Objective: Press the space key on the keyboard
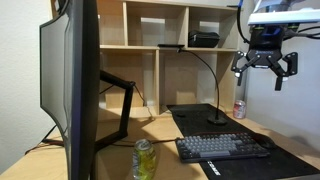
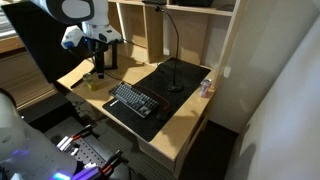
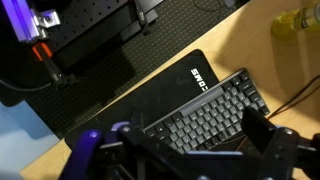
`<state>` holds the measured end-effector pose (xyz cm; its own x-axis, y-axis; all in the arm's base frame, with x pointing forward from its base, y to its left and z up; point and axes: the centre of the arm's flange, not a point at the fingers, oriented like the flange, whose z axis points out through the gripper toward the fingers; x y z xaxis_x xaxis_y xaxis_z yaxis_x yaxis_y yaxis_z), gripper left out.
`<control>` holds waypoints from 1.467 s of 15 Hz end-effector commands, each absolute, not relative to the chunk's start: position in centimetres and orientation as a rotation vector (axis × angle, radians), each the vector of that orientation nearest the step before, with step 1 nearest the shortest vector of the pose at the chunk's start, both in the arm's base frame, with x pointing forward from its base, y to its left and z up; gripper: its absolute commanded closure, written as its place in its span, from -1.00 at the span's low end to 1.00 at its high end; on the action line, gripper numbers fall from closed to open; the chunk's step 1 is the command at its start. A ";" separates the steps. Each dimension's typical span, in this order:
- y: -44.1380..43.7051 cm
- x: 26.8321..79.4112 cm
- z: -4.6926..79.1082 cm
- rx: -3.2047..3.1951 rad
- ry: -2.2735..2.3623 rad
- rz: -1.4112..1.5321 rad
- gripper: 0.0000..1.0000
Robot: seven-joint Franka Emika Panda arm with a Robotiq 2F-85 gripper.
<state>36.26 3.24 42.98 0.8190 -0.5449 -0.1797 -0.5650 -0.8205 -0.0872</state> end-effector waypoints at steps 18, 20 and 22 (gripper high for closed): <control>4.1 36.8 43.7 -2.451 1.670 0.284 -1.00; 4.1 36.8 43.7 -2.451 1.670 0.284 -1.00; 4.1 36.8 43.7 -2.451 1.670 0.284 -1.00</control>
<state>36.76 4.06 43.66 0.3578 -0.9007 -0.2465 -0.9315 -0.3627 -0.0267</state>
